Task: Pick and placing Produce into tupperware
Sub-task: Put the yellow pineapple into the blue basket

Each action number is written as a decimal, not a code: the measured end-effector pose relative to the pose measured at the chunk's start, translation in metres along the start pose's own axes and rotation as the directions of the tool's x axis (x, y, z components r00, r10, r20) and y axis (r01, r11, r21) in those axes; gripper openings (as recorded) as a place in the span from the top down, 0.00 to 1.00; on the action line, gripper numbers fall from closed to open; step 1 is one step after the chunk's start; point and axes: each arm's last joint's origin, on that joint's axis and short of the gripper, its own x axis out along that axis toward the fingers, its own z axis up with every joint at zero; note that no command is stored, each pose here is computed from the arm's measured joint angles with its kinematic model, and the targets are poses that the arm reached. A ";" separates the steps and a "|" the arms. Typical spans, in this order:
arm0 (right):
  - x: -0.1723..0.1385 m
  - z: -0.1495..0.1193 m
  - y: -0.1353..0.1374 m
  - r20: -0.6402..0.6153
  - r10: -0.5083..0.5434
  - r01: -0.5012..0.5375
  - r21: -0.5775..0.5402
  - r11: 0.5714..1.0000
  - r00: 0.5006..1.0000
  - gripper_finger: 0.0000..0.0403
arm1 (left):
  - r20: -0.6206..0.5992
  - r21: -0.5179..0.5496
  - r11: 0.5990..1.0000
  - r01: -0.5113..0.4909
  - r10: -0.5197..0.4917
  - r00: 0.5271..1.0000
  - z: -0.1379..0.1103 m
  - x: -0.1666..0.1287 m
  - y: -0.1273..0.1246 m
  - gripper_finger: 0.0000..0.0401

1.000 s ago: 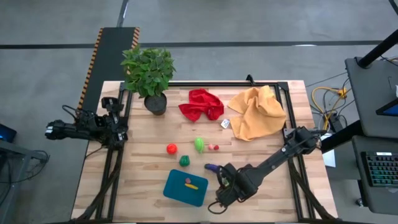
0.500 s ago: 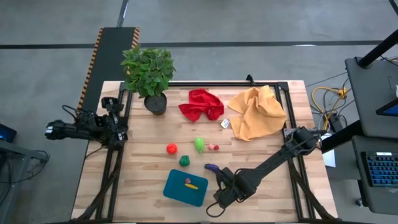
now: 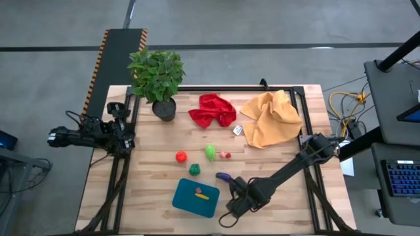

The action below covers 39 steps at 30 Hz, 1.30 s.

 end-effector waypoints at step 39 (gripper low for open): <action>0.014 -0.002 -0.011 -0.024 -0.024 0.023 -0.050 0.998 0.999 0.48 | 0.000 0.000 1.000 0.000 0.000 1.000 0.000 0.000 0.000 0.50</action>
